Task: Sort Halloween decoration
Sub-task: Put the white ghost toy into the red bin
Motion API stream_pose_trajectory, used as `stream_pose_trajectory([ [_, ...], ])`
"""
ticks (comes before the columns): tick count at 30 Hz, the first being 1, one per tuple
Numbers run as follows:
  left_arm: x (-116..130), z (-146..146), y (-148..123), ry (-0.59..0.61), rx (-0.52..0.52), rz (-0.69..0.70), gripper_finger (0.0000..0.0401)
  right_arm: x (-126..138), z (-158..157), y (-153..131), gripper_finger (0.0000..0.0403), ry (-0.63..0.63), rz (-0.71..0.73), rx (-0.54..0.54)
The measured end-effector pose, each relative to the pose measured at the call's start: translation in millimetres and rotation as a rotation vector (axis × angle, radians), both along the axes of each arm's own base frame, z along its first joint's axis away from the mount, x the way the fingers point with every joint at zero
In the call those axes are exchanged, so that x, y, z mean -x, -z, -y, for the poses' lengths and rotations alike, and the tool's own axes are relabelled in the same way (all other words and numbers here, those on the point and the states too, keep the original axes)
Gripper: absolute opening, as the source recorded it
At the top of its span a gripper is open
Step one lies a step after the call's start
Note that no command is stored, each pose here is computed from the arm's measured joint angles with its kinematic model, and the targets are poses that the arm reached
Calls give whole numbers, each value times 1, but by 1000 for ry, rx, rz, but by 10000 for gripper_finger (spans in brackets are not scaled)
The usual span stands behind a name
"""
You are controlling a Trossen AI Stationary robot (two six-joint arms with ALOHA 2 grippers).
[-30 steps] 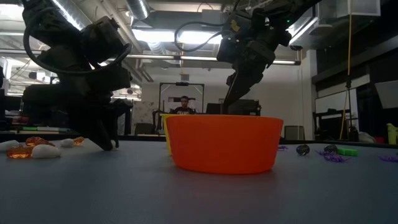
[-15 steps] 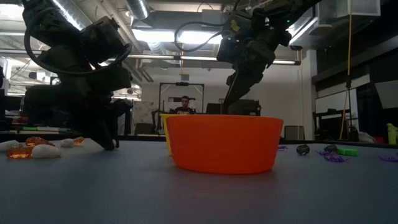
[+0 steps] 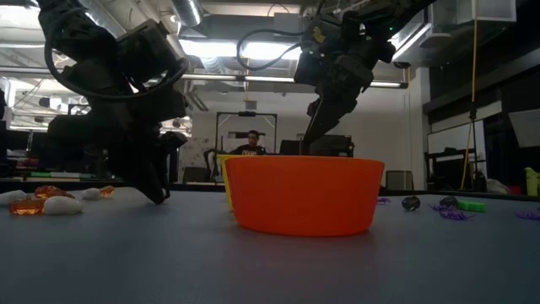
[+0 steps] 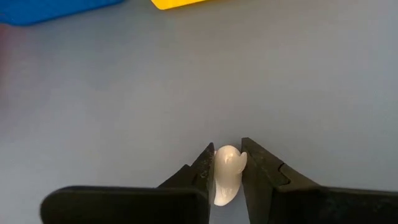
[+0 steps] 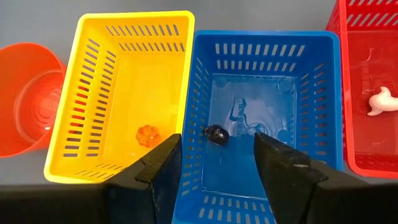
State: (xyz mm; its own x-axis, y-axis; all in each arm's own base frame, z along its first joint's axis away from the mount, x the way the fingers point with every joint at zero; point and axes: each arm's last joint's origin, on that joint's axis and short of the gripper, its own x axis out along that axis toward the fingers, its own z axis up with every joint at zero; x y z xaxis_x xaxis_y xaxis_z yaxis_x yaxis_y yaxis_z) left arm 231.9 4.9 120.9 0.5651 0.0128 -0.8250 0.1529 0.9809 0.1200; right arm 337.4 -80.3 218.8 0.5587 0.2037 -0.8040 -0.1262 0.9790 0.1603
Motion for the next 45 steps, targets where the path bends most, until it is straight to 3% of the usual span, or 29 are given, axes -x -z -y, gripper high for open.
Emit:
stream_pose_trajectory([
  [9,-1,0,-1,-8,1,14,42,1,0,-1,198,0,3,1],
  [21,-23,-8,-26,-127,-72,114,42,25,-4,-32,198,43,-11,73],
  [26,-36,-23,-44,-207,-110,215,42,40,-6,-43,198,66,-60,153],
  [32,-50,-47,-69,-320,-149,423,42,49,-8,-50,198,52,-75,170],
  [39,-53,-69,-86,-419,-147,619,42,50,-2,-50,198,75,-122,390],
  [45,-51,-79,-90,-475,-130,669,42,49,4,-52,198,164,-139,553],
])
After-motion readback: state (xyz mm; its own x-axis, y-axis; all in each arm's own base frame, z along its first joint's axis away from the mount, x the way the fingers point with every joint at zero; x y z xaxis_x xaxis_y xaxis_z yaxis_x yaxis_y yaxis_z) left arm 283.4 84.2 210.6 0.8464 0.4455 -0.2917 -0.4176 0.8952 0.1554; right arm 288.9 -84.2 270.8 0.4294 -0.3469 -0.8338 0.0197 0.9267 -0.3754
